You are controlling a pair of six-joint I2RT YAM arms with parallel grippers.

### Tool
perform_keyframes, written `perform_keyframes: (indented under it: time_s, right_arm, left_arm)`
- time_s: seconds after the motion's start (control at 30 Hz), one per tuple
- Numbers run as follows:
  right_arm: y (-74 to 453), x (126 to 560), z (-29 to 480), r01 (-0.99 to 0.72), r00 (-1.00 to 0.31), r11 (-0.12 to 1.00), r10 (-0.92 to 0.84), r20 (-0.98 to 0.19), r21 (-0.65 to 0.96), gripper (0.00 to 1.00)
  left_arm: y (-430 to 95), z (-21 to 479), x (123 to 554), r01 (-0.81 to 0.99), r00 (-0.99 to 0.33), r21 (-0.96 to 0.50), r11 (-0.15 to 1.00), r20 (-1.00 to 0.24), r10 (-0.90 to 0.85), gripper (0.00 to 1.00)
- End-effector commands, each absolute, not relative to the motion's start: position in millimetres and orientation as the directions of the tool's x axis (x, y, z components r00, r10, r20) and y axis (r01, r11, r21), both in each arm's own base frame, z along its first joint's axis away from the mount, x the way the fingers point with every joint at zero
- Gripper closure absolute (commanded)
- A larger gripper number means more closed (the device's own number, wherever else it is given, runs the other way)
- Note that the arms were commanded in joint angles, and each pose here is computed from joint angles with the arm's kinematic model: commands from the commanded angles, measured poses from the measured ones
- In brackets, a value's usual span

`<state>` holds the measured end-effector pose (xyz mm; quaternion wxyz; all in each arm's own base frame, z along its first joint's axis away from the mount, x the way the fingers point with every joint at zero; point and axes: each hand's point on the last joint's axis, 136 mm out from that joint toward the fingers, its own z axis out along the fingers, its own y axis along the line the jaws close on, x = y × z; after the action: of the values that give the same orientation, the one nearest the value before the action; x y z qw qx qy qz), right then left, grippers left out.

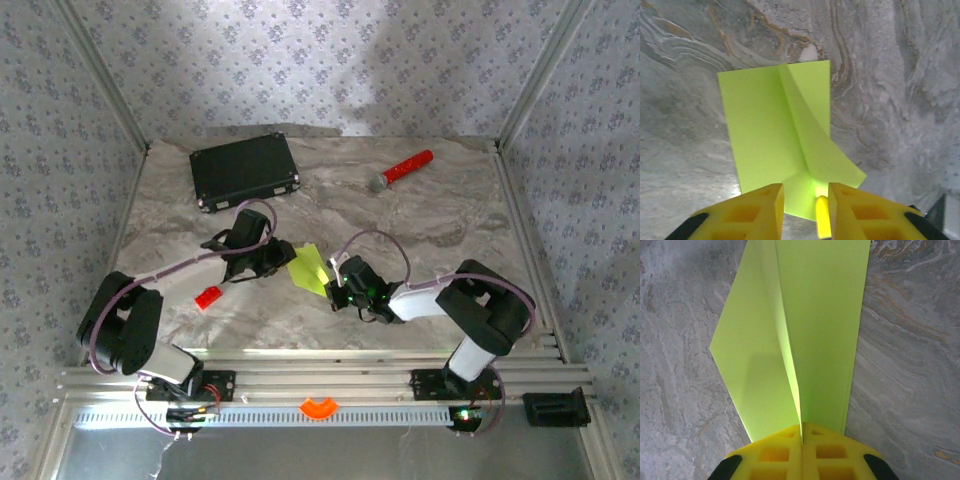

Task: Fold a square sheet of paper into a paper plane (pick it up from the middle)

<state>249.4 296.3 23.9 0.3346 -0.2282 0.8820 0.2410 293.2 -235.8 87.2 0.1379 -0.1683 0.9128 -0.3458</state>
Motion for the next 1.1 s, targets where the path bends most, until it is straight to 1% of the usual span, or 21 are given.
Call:
perform_keyframes:
  time_s: [0.0, 0.07, 0.23, 0.33, 0.43, 0.53, 0.63, 0.8, 0.87, 1.07]
  right_arm:
    - [288.1, 234.4, 3.2, -0.525, -0.748, 0.792, -0.254, -0.613, 0.312, 0.94]
    - [289.0, 235.8, 7.6, -0.521, -0.751, 0.790, -0.243, -0.615, 0.324, 0.93]
    - [290.4, 236.2, 15.2, -0.514, -0.759, 0.782, -0.222, -0.613, 0.353, 0.91]
    - [291.7, 235.9, 16.8, -0.517, -0.759, 0.776, -0.221, -0.612, 0.361, 0.89]
    - [294.0, 235.9, 19.5, -0.524, -0.759, 0.767, -0.222, -0.613, 0.370, 0.84]
    - [295.6, 236.8, 22.8, -0.531, -0.755, 0.761, -0.226, -0.616, 0.372, 0.83]
    - [298.3, 236.1, 27.5, -0.548, -0.747, 0.748, -0.235, -0.622, 0.375, 0.80]
    - [299.1, 237.0, 33.1, -0.568, -0.729, 0.739, -0.245, -0.640, 0.364, 0.81]
    - [299.6, 236.9, 34.3, -0.578, -0.721, 0.733, -0.253, -0.645, 0.358, 0.84]
    - [299.5, 238.3, 35.0, -0.584, -0.715, 0.739, -0.270, -0.645, 0.338, 0.86]
  left_arm:
    - [-259.8, 97.6, 294.8, -0.134, -0.933, -0.758, 0.639, -0.121, -0.340, 0.77]
    - [-271.2, 96.0, 293.7, -0.114, -0.944, -0.777, 0.619, -0.109, -0.310, 0.78]
    - [-289.4, 94.9, 298.2, -0.096, -0.950, -0.794, 0.600, -0.106, -0.292, 0.79]
    - [-290.8, 91.2, 301.2, -0.105, -0.949, -0.790, 0.604, -0.102, -0.299, 0.79]
    - [-288.7, 88.1, 301.7, -0.116, -0.947, -0.778, 0.617, -0.100, -0.305, 0.79]
    - [-286.2, 82.4, 299.3, -0.127, -0.949, -0.765, 0.632, -0.092, -0.302, 0.80]
    - [-283.4, 76.9, 296.6, -0.141, -0.949, -0.751, 0.645, -0.083, -0.304, 0.80]
    - [-280.1, 72.6, 295.4, -0.153, -0.948, -0.735, 0.661, -0.081, -0.309, 0.81]
    - [-279.3, 72.1, 295.5, -0.153, -0.948, -0.730, 0.666, -0.082, -0.308, 0.81]
    - [-279.0, 74.4, 296.4, -0.146, -0.948, -0.729, 0.669, -0.090, -0.305, 0.81]
